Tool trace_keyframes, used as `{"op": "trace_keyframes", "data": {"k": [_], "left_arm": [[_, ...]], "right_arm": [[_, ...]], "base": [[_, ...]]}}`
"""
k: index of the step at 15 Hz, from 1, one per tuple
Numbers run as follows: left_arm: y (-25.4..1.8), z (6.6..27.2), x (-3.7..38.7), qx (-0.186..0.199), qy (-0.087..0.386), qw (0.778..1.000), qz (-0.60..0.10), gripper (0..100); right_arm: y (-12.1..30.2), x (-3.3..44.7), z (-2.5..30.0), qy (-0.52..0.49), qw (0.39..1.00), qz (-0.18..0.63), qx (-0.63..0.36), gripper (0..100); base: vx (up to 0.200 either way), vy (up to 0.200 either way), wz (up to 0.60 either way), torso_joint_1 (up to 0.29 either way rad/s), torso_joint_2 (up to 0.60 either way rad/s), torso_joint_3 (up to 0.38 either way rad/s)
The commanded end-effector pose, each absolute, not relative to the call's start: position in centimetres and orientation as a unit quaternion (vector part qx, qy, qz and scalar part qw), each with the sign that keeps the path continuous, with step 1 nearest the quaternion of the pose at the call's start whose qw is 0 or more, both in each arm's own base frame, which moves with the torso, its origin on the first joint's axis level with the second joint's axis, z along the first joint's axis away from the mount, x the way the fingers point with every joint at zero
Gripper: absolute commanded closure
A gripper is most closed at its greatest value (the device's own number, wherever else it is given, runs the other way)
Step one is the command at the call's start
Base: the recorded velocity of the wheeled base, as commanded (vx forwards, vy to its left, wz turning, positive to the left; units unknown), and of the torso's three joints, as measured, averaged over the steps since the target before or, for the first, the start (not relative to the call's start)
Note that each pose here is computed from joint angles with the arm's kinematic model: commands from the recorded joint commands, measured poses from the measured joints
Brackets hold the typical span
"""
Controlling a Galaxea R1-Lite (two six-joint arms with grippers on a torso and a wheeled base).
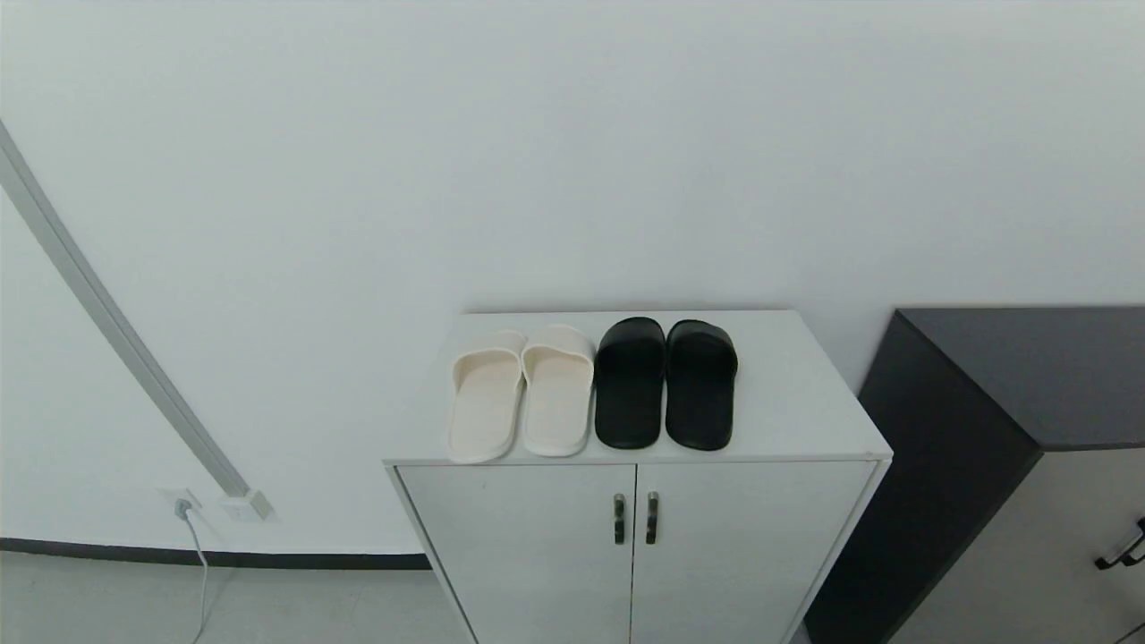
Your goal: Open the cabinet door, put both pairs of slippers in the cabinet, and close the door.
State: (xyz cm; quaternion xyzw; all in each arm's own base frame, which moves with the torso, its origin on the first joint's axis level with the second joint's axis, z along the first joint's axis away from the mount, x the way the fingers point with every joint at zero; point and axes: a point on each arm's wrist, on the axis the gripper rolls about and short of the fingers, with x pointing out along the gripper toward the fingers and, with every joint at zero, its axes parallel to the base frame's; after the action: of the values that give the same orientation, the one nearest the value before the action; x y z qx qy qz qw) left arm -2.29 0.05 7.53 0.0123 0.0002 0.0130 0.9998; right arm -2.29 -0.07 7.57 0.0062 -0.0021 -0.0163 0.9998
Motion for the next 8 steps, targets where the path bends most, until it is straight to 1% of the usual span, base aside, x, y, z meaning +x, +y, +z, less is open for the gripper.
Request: {"op": "trace_keyframes", "data": {"k": [1, 2, 5, 7, 8], "left_arm": [[0.06, 7.53, -2.28, 0.012, 0.001, 1.000, 0.014, 100], [0.06, 7.53, -2.28, 0.011, 0.001, 1.000, 0.015, 100], [0.06, 7.53, -2.28, 0.010, 0.001, 1.000, 0.015, 100], [0.06, 7.53, -2.28, 0.011, 0.001, 1.000, 0.015, 100], [0.06, 7.53, -2.28, 0.010, 0.001, 1.000, 0.015, 100]], "right_arm": [[-0.07, -2.28, 7.58, -0.002, 1.000, -0.016, 0.006, 0], [-0.07, -2.28, 7.58, -0.002, 1.000, -0.016, 0.006, 0], [-0.06, -2.28, 7.58, -0.002, 1.000, -0.015, 0.006, 0], [-0.01, -2.14, 7.70, 0.009, 1.000, -0.004, -0.018, 0], [0.02, -2.02, 8.28, 0.010, 1.000, 0.004, -0.018, 0]], "base": [[0.200, 0.000, 0.00, -0.007, 0.00, 0.007], [0.200, 0.000, 0.00, -0.007, -0.01, 0.007], [0.000, 0.000, 0.00, 0.019, 0.00, 0.001], [0.000, 0.000, 0.00, 0.000, 0.00, 0.000], [0.000, 0.000, 0.00, 0.000, 0.00, 0.000]]}}
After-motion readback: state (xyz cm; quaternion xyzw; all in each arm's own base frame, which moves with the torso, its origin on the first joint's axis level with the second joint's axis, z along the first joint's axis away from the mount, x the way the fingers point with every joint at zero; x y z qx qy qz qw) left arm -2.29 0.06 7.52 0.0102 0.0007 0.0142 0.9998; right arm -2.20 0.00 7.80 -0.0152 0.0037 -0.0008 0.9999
